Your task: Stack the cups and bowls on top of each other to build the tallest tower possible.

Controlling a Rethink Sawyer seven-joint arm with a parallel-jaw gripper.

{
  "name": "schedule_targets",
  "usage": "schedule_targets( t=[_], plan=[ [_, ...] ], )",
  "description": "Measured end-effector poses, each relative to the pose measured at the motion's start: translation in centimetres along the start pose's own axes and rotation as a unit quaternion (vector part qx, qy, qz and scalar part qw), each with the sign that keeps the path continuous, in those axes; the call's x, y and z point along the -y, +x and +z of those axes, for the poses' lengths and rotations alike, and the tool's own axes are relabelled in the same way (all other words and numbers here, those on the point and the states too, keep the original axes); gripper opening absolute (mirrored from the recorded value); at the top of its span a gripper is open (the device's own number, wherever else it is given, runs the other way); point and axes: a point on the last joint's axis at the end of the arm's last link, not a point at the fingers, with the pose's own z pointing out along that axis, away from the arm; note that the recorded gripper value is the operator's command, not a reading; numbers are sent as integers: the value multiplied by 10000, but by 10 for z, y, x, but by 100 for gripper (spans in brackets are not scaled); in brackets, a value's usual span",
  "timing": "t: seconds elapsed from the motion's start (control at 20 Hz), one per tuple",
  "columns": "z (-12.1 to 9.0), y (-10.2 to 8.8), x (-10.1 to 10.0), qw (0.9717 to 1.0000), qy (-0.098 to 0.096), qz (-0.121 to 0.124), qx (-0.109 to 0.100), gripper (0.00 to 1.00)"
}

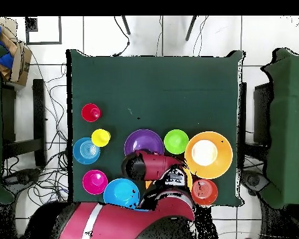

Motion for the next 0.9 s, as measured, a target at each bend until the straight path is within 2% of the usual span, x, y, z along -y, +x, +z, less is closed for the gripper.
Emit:
schedule_targets(
  t=[0.25, 0.45, 0.9],
  plan=[
    [1, -4, 1, 9999, 81, -52, 47, 100],
    [1, -10, 1, 9995, 251, -119, 125, 100],
    [3, -30, 3, 9985, 460, 56, 274, 100]
  ],
)
